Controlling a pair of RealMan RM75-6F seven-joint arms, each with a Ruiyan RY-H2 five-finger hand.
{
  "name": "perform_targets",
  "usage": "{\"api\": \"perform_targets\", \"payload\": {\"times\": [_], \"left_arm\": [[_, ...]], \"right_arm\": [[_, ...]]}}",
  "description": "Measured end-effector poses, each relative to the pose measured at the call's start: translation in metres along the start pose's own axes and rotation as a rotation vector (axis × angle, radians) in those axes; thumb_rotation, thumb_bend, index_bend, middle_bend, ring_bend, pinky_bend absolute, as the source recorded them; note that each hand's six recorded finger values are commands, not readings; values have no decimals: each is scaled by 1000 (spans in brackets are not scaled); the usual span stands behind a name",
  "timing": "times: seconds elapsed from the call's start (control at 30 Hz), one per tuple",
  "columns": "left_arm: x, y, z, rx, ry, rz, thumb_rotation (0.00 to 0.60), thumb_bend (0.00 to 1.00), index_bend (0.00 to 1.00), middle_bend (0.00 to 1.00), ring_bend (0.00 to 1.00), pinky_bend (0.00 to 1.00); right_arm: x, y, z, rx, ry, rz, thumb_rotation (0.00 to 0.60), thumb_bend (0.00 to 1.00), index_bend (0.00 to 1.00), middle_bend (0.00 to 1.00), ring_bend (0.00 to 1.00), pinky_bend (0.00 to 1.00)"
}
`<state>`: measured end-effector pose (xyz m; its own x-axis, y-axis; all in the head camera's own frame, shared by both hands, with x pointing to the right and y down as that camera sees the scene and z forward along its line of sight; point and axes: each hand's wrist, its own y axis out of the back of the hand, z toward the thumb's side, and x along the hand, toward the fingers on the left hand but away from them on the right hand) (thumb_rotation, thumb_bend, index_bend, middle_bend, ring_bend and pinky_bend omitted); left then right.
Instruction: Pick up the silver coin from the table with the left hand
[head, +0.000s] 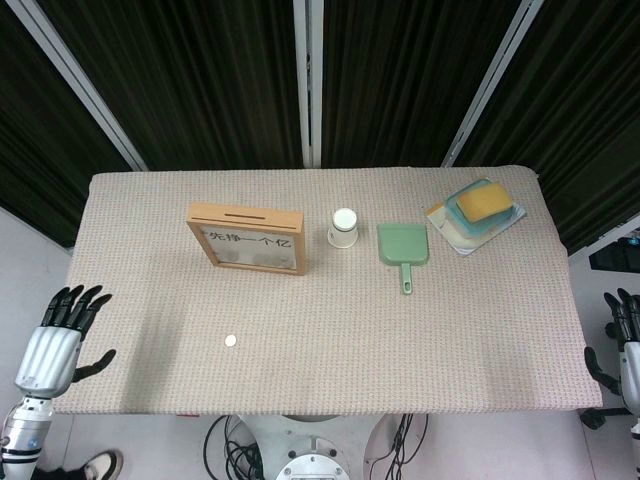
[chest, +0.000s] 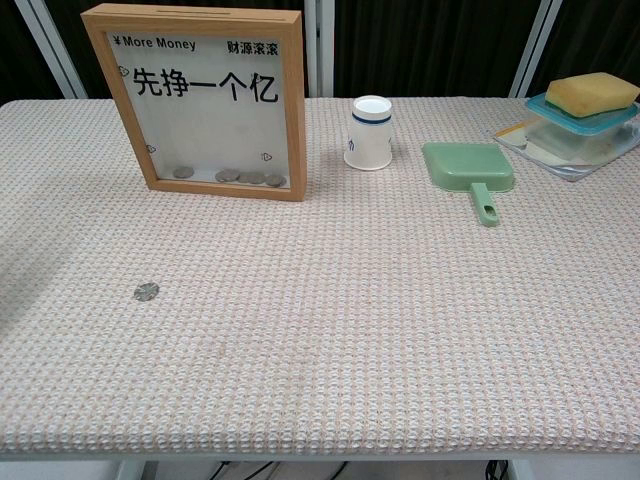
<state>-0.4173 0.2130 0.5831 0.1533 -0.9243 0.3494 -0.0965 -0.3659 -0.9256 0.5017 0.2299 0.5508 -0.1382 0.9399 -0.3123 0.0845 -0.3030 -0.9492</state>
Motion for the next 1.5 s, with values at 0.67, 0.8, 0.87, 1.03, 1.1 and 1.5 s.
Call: {"api": "perform_targets", "payload": {"times": [0.67,0.8,0.87,1.03,1.1,1.5], "left_arm": [[25,-63,84,-41,-268,-140,600,187,187,122,16,120],[32,-79,100,-39,-313,-173,600,187,196,122,33,125],[36,-88,108,-38,-335,-190,600,187,205,124,33,126],[44,-101,119,-52,-367,-190,600,188,287,170,69,138],[47,-105,121,-63,-371,-186,600,188,312,172,70,138],[63,-131,130,-79,-361,-210,600,190,350,173,70,136]], "right_arm": [[1,2,4,-15,17,-4,600,290,0,0,0,0],[2,3,3,-13,17,-10,600,290,0,0,0,0],[2,4,2,-15,13,-12,600,290,0,0,0,0],[4,5,-2,-11,2,-12,600,292,0,0,0,0],[4,5,-4,-11,-2,-11,600,292,0,0,0,0],[6,4,-8,-7,-8,-5,600,292,0,0,0,0]]}}
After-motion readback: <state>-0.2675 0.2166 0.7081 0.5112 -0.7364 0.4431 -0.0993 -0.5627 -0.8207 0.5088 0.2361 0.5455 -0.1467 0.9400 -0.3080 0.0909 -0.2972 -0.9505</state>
